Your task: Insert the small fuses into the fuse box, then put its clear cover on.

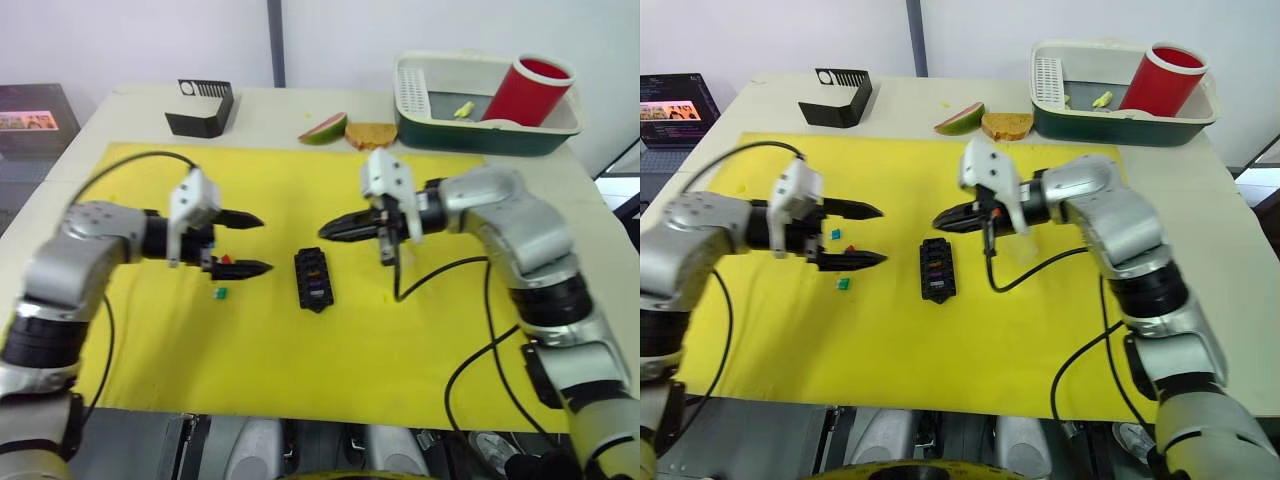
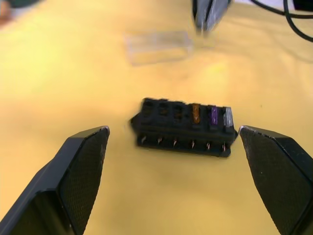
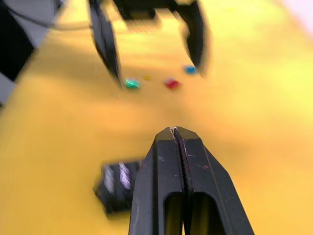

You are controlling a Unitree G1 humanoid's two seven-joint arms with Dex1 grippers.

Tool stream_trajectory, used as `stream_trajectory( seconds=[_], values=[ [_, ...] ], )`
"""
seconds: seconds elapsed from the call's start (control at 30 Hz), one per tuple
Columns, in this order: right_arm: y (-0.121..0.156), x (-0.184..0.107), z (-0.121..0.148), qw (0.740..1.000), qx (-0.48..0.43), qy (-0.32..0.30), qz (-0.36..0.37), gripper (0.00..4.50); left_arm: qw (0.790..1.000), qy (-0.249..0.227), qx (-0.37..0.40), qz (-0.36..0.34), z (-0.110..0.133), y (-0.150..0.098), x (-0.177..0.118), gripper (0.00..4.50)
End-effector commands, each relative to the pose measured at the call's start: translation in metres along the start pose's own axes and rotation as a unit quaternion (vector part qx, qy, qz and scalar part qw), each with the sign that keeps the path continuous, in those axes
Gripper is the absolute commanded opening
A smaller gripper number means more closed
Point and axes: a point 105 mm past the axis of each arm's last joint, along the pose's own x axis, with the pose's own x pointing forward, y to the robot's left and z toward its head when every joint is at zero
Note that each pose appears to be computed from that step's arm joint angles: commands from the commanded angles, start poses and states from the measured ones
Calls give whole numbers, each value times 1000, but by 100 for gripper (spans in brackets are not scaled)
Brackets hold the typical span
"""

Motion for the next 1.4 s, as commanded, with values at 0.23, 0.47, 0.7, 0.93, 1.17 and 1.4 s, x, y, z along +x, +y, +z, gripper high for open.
stream_trajectory(
  seconds=[0.23,0.47,0.7,0.93,1.17,1.4],
  values=[
    [-13,-106,-55,986,27,116,-116,340,983,102,-58,140,-35,16,-122,450],
    [-6,-149,-95,969,60,182,-156,446,960,132,-110,222,-68,23,-180,450],
    [-7,-155,-98,967,65,175,-173,446,962,130,-120,210,-81,23,-174,450],
    [-4,-93,-35,993,38,50,-99,446,973,39,-174,144,-75,42,-126,450],
    [15,-31,15,999,-3,-33,-11,446,944,-18,-314,97,-97,61,-78,450],
    [23,-19,23,999,-3,-44,0,446,930,-25,-358,74,-106,69,-49,450]
  ],
)
